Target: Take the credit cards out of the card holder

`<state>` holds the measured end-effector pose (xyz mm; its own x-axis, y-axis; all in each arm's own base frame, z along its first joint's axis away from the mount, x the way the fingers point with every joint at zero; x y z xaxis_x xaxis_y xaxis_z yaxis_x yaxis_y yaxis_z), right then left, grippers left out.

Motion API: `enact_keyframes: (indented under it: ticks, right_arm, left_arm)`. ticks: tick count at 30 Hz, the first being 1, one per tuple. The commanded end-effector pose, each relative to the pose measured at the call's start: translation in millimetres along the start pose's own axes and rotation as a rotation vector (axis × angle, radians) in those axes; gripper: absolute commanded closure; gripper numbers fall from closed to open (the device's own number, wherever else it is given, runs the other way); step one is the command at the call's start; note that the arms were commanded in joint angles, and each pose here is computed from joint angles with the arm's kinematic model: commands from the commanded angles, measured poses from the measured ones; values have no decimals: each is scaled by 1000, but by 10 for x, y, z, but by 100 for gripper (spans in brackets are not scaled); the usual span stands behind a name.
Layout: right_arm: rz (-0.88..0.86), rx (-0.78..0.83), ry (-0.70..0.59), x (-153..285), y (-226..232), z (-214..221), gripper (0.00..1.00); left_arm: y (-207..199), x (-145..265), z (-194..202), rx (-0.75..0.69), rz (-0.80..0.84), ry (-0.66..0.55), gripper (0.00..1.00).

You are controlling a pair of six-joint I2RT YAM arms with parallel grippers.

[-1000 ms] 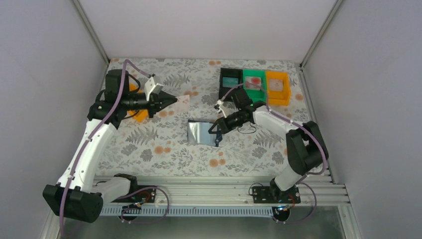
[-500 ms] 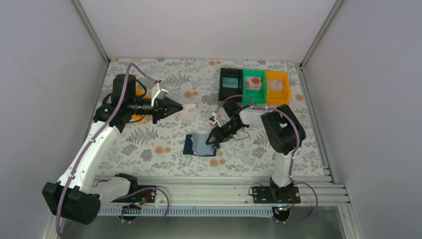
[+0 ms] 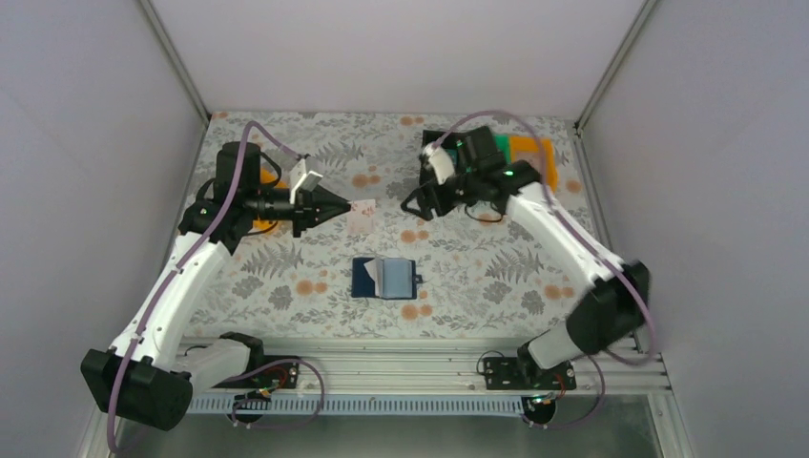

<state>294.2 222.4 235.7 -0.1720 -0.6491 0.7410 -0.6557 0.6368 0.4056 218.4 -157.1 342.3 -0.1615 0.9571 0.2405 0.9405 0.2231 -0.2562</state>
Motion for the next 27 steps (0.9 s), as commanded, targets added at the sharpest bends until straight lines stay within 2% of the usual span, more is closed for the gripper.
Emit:
enact_keyframes:
  ticks: [1,3,8,13,16,18,22,24,27]
  right_arm:
    - [-307,315,-280,878,893,-314,22]
    - [-472,431,-346,1041,1240,-303,21]
    - [-529,523,-380,996,1498,-344,22]
    - [-576,533,-327,845,1578,-289,24]
    - [-552,489,-261,628,1503,-237,31]
    - [-569,482,-253,578,1495,-206,43]
    - [-606,460,-238,485,1489,-142,81]
    - [-591,436,-229,453,1461,-137,95]
    - [-574,409,-242,449,1447,-161,96]
  left_arm:
    - [-76,0,-83,-67,62,-32,98]
    - [-118,-7,-98,-74,103,-41,98]
    - [-222,5,-134,-91,172,-51,98]
    - [-224,5,-147,-84,175,-52,98]
    - [-213,-1,-163,-80,181,-57,98]
    - [-219,0,-174,-78,182,-58,98]
    - [-192,-9,-175,-59,174,-57,98]
    - [-192,-10,-177,-59,173,-57,98]
    - [-182,-14,-168,-56,168,-55,98]
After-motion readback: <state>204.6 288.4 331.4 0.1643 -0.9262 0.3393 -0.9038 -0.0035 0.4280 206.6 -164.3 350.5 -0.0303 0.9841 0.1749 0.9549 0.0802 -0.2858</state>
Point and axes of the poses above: each gripper's point midway between its finger pads, its own x axis back along the fingers, its own y axis along the line the jaws close on, z = x × y, the point moved 6 cm from there along x, back along the fingers, and after that the axes turned 1 degree about x, right-handed, at the moved point
